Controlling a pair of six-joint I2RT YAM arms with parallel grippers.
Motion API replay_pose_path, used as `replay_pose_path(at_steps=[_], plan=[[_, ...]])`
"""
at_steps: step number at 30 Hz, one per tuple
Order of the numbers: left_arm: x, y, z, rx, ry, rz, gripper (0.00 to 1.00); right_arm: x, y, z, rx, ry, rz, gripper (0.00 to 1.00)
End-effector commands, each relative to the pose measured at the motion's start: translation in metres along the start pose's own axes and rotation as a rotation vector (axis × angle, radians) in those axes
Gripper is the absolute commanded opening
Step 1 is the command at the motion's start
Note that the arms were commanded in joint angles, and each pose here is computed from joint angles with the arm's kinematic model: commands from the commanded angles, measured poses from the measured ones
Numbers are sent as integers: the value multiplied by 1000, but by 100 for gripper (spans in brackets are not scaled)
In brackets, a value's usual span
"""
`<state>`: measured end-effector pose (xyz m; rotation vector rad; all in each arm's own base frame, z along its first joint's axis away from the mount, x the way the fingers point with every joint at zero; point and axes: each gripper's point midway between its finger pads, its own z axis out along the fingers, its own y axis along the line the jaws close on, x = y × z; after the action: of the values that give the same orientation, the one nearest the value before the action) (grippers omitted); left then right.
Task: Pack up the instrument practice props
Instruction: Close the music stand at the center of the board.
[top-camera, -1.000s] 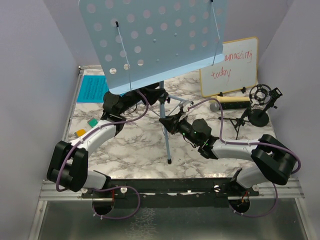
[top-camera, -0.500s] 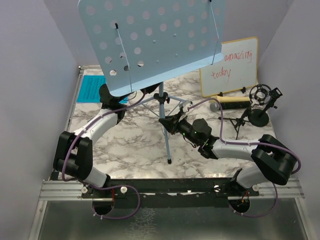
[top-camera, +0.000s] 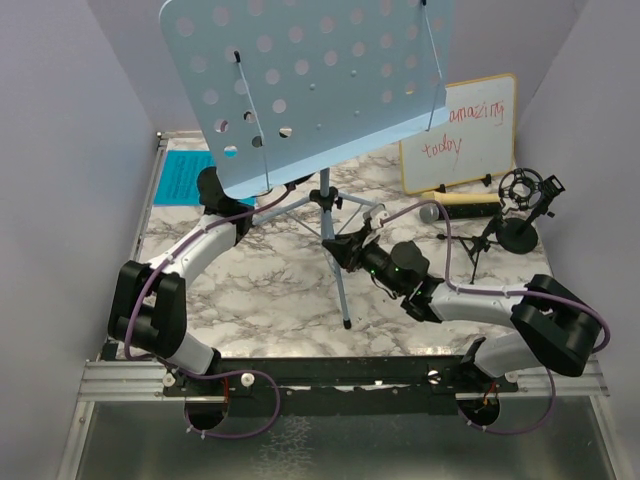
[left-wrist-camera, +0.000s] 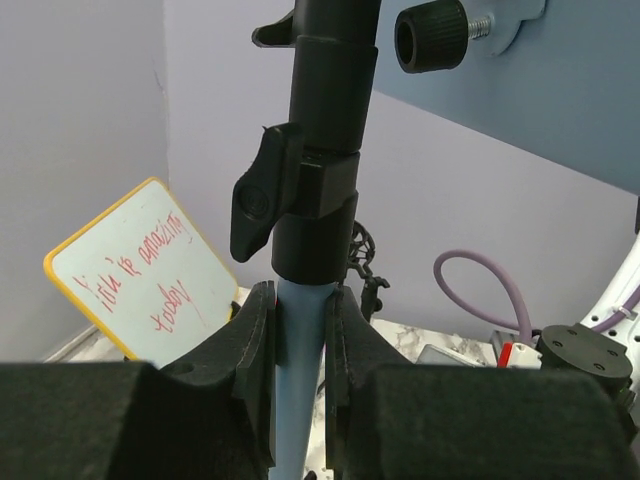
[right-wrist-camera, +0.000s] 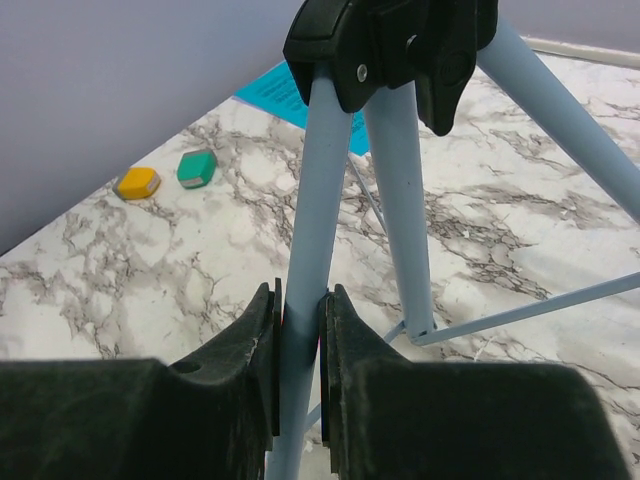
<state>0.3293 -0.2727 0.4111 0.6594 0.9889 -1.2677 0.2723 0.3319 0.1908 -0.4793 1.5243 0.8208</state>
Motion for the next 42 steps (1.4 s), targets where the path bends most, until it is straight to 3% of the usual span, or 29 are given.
replay_pose_path(at_steps=[1,16,37,40,42], plan=[[-19,-22,6,33,-45,-48,0,-44,-3,-7,24,-147,-86,1],[19,-49,5,-7,7,-141,0,-105,11,-20,-23,-339,-125,1],[61,-73,0,-136,74,-218,0,-133,14,-38,-19,-384,-147,1],[64,-66,-5,-196,60,-227,0,-128,9,-39,4,-363,-140,7],[62,-60,-8,-238,46,-219,0,-119,6,-40,13,-336,-139,18]])
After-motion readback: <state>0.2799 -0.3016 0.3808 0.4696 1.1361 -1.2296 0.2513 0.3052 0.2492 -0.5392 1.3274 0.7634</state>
